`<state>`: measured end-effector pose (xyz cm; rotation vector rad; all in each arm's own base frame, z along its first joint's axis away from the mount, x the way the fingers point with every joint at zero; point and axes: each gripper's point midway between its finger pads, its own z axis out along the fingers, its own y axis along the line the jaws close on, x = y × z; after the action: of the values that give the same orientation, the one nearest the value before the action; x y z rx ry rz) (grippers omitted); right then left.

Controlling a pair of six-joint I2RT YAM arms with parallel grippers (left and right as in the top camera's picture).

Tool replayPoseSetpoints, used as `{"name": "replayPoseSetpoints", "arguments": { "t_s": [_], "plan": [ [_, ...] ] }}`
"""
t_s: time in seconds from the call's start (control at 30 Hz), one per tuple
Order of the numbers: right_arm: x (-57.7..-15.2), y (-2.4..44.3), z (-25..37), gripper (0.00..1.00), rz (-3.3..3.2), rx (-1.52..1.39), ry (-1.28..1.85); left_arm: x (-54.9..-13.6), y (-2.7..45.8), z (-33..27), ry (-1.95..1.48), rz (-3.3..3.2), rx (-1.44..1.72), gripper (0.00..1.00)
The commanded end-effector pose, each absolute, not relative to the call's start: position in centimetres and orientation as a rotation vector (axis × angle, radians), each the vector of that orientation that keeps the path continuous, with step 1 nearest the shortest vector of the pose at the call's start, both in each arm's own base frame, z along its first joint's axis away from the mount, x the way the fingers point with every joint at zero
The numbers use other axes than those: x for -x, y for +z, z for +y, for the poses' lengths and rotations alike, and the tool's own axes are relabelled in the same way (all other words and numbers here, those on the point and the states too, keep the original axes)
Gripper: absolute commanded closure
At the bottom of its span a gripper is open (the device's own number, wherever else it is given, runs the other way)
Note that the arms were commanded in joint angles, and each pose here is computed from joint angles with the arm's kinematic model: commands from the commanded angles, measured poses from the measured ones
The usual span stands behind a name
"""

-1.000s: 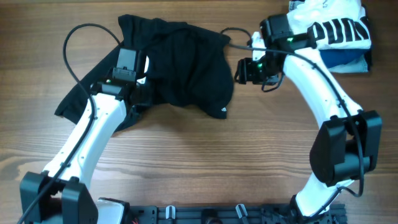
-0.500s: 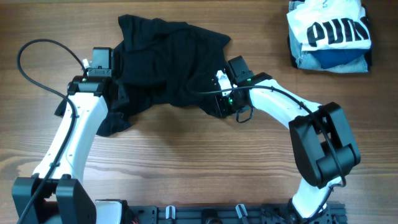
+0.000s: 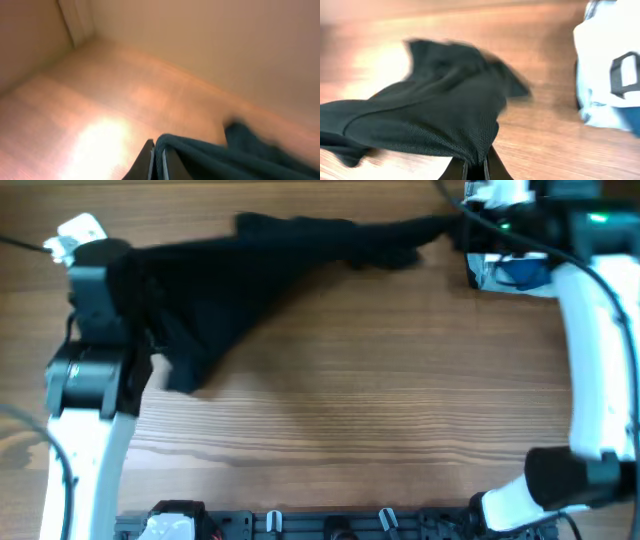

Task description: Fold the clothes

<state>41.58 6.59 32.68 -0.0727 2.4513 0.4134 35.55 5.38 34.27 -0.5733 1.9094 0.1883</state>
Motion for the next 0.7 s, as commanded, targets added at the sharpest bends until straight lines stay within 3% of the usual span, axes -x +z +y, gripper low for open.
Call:
{"name": "replayPoseSetpoints", "arguments": {
  "t_s": [0.0,0.13,0.27,0.43,0.53,0.6,0.67],
  "plan": [
    [-39.1,39.7,4.7,0.96,2.288,0.090,0.350,-32.2,41.3,6.7,0.207,1.701,0.574,0.96],
    [-33.9,45.4,3.7,0.96,2.143,0.099,0.256,-27.3,47.7,6.9,0.134,1.511,0.579,0.96],
    [-32.9,46.1,3.5,0.96,2.125,0.102,0.236,-27.8,47.3,5.6,0.120,1.565,0.473,0.96],
    [-38.3,42.1,3.6,0.96,2.221,0.117,0.241,-35.3,41.3,4.8,0.169,1.769,0.426,0.96],
    [-45.0,39.7,3.9,0.96,2.191,0.152,0.229,-42.2,38.6,4.5,0.220,1.787,0.355,0.96],
    [-50.7,40.4,4.3,0.96,2.044,0.174,0.223,-47.0,38.5,5.0,0.201,1.685,0.351,0.96],
    [-52.9,43.3,4.8,0.96,1.886,0.194,0.224,-50.5,40.5,4.7,0.151,1.563,0.287,0.96]
  ]
}}
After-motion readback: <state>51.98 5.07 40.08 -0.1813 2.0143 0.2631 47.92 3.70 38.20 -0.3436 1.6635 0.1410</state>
